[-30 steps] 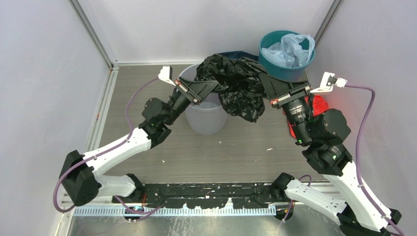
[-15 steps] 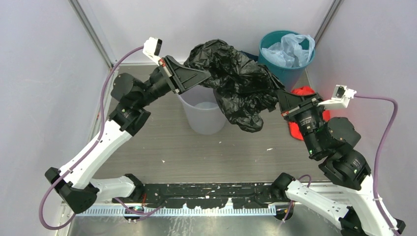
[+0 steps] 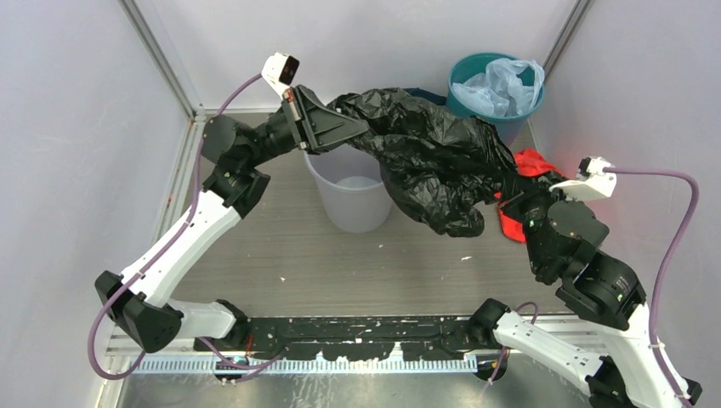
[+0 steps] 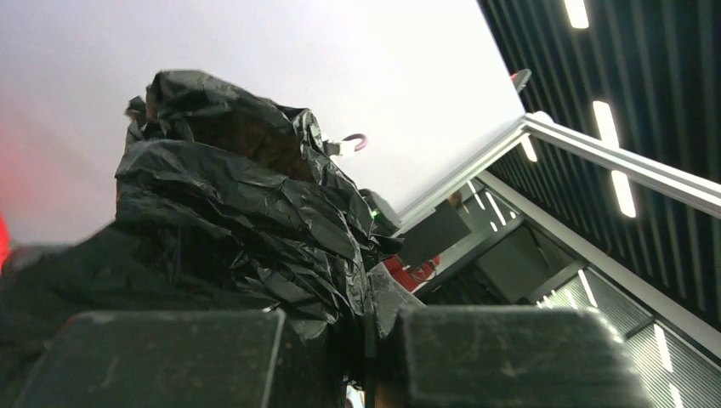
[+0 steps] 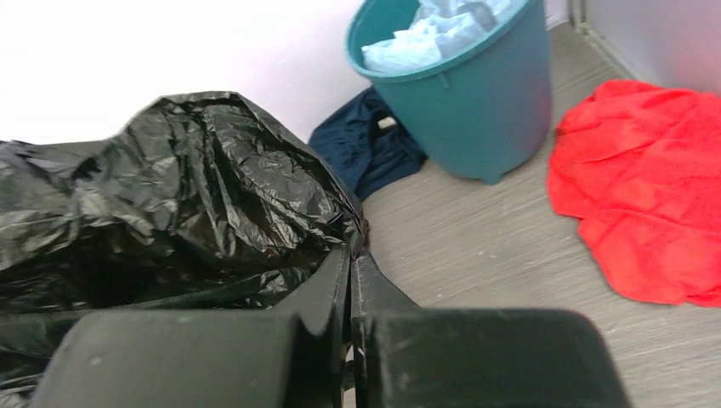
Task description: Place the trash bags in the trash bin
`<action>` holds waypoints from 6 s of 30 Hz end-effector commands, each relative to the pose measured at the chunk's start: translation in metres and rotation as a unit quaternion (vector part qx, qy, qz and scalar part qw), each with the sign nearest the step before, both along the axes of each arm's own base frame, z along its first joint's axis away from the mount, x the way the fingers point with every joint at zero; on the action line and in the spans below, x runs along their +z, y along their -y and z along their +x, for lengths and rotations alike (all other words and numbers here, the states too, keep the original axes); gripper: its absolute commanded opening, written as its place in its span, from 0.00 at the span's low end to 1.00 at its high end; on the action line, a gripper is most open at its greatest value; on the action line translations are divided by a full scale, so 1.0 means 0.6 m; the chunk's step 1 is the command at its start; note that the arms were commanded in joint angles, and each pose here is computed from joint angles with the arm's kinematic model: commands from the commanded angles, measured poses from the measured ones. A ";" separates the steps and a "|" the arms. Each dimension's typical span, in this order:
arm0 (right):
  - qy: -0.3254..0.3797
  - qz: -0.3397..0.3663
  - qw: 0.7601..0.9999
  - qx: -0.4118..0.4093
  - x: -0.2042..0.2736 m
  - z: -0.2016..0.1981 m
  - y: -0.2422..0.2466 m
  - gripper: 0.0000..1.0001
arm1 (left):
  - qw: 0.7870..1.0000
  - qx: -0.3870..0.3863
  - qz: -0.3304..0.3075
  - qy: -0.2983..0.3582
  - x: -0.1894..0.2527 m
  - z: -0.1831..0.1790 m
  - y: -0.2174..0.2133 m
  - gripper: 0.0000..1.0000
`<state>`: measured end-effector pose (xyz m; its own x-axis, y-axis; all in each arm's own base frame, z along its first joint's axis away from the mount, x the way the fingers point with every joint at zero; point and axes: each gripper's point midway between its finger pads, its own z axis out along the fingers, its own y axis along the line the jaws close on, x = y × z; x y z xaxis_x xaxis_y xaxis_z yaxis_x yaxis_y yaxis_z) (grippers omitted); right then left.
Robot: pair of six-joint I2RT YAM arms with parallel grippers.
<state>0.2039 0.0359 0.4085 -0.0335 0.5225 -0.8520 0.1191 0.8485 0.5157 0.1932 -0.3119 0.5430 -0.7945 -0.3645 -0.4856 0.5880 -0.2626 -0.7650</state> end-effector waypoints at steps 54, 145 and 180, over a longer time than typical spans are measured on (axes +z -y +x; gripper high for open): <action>0.082 0.020 0.940 0.329 0.190 -0.004 -0.236 0.63 | 0.974 -0.190 -0.047 0.110 0.158 -0.080 -0.012 0.14; 0.220 0.053 0.854 0.469 0.295 -0.100 -0.278 0.01 | 0.992 -0.074 -0.027 0.097 0.088 -0.036 -0.047 0.57; 0.298 0.116 0.882 0.347 0.372 -0.009 -0.265 0.01 | 0.995 -0.003 0.075 0.062 -0.136 -0.017 -0.035 0.61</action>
<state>0.2109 0.2113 0.6022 -0.0662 0.6545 -0.7532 -0.7111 0.4986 0.4958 0.1845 -0.2909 0.4586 -0.7639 -0.2554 -0.5927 0.6377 -0.1574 -0.7540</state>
